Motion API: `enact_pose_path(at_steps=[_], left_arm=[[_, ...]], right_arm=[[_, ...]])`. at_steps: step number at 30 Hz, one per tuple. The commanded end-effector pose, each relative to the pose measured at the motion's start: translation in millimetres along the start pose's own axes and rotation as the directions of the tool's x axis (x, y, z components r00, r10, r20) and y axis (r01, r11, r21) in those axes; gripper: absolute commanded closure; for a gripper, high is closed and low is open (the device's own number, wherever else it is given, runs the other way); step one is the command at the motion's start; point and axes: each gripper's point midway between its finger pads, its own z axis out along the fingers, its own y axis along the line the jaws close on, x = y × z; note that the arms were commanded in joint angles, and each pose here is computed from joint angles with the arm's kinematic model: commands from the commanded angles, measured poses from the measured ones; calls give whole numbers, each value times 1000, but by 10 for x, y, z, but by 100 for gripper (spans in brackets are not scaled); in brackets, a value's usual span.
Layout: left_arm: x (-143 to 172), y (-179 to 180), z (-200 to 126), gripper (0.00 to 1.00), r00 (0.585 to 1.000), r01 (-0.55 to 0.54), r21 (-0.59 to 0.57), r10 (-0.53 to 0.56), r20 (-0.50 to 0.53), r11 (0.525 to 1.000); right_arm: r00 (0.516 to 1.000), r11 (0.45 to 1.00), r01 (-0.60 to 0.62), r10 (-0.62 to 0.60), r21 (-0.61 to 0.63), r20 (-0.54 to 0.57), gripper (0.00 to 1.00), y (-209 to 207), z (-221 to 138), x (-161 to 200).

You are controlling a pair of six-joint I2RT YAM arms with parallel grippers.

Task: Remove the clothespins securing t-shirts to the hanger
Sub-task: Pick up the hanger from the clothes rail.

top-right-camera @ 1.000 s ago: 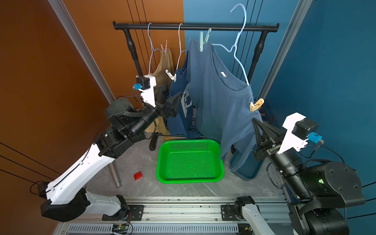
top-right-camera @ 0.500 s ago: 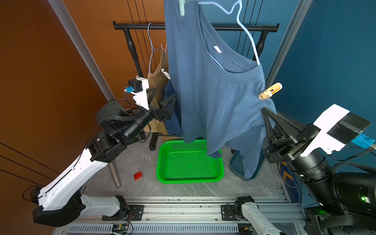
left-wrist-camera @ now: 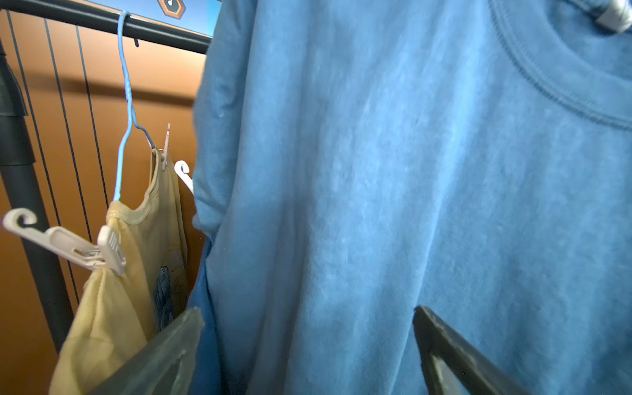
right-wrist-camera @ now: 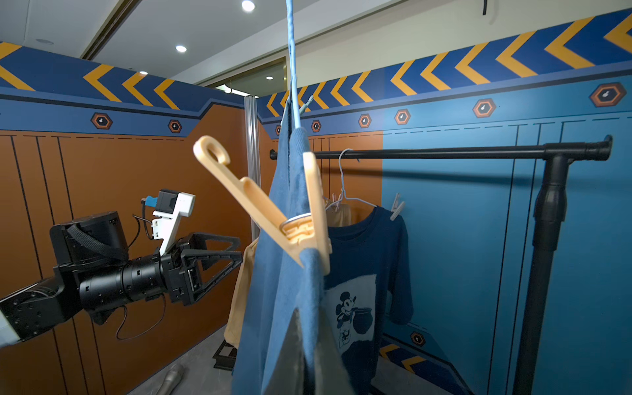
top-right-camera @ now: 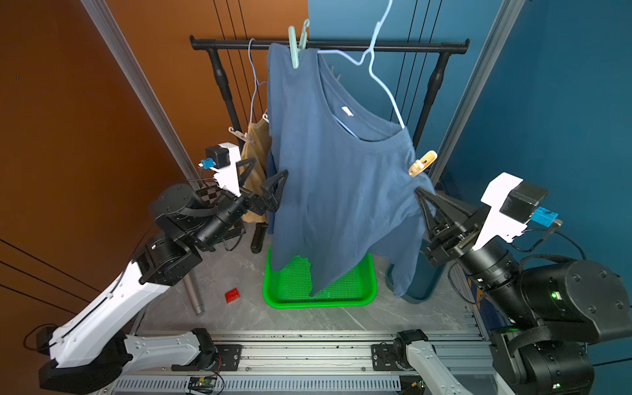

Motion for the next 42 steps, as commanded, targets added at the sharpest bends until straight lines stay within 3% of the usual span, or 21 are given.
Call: enact_pose_path(at_steps=[1, 15, 22, 31, 42], left_arm=[[17, 66, -125, 2, 1000, 18, -22, -17, 3, 1000], [293, 76, -402, 2, 998, -21, -37, 19, -59, 999], [566, 27, -613, 2, 994, -44, -39, 40, -98, 998], [904, 96, -939, 2, 992, -29, -44, 23, -128, 999], [1023, -163, -729, 4, 983, -47, 34, 53, -178, 998]], right_arm=[[998, 997, 49, -46, -58, 51, 100, 157, -135, -12], [992, 980, 36, -59, -194, -115, 100, 286, -281, 1067], [970, 973, 75, -123, -220, -210, 100, 243, -294, 1699], [938, 952, 15, -120, -306, -325, 100, 298, -239, 2285], [883, 947, 7, -157, -321, -443, 100, 212, -229, 2914]])
